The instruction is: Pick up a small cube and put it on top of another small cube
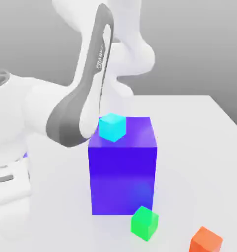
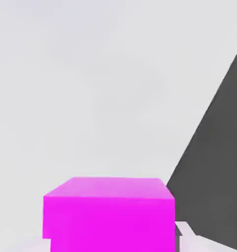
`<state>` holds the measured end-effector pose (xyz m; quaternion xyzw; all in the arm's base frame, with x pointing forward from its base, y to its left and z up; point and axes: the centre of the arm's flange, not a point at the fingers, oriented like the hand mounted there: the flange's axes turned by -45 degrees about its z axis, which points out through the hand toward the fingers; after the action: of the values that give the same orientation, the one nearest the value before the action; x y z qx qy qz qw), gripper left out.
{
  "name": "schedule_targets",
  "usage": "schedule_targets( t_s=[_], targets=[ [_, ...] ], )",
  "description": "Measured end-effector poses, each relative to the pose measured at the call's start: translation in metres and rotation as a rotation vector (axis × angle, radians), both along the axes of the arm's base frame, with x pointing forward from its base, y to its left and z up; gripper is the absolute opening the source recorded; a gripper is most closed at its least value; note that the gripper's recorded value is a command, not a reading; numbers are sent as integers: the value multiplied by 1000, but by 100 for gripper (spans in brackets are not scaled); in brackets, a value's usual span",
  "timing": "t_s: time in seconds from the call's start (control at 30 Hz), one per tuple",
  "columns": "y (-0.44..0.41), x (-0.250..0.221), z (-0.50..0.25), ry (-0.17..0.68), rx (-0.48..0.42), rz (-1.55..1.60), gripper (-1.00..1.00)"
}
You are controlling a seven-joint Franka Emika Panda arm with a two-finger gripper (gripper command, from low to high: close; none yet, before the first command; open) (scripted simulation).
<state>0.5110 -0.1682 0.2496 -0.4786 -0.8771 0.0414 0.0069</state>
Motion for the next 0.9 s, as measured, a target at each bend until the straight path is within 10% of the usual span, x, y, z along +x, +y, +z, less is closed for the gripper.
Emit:
schedule_targets(
  t_s=[0.57,0.9],
  targets=[
    [235,-76,-5,-18,74,753,-100],
    [236,-77,-52,-32,78,771,-100]
  ],
)
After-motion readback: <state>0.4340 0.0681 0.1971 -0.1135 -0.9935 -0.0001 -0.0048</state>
